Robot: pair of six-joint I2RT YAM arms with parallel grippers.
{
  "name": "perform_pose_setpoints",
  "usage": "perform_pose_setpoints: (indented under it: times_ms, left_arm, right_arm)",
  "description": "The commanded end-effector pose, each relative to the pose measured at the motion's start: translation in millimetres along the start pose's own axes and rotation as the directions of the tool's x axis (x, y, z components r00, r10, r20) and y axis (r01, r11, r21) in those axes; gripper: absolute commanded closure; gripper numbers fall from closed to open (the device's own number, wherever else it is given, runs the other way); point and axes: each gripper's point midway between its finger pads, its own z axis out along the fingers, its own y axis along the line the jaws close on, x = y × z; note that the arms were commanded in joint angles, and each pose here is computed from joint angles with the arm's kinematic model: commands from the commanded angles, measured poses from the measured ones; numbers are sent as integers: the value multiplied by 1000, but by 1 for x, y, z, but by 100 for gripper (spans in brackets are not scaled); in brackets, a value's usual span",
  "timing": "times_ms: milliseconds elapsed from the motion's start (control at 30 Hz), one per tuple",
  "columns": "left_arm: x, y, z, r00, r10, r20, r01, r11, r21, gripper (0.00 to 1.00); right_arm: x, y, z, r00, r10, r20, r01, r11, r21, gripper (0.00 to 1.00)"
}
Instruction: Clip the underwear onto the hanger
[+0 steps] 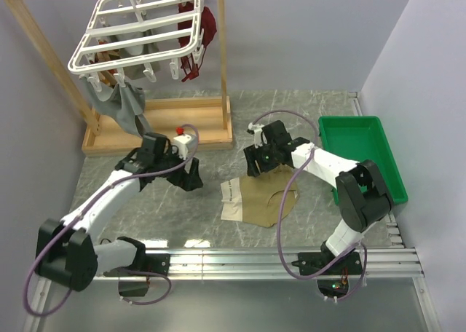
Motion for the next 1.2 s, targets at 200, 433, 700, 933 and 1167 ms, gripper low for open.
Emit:
perform_pose_setpoints:
  times_ms: [200, 433, 700, 933, 1167]
  left_arm:
    - [-18, 6, 25, 999, 38, -11, -38, 999, -37, 22]
    - [-24, 3, 20, 1000, -5, 8, 6, 999, -39, 21]
    - [-34, 5, 13, 996, -80, 34, 80, 997, -5, 21]
    - [-40, 9, 10, 998, -56, 43, 57, 998, -22, 19]
    - [-46, 11, 10, 997, -53, 48, 55, 998, -23, 19]
  right_arm:
    - [71, -53, 11, 936, -157, -316, 212, 966, 147, 75]
    - [111, 52, -54, 829, -459, -319, 314, 855, -414, 85]
    - [-5, 33, -22, 909, -408, -88, 380, 896, -228, 64]
    - [-5, 4, 13, 840, -531, -115, 514, 845, -143, 54]
    - [8, 13, 19, 762, -638, -112, 618, 768, -170, 48]
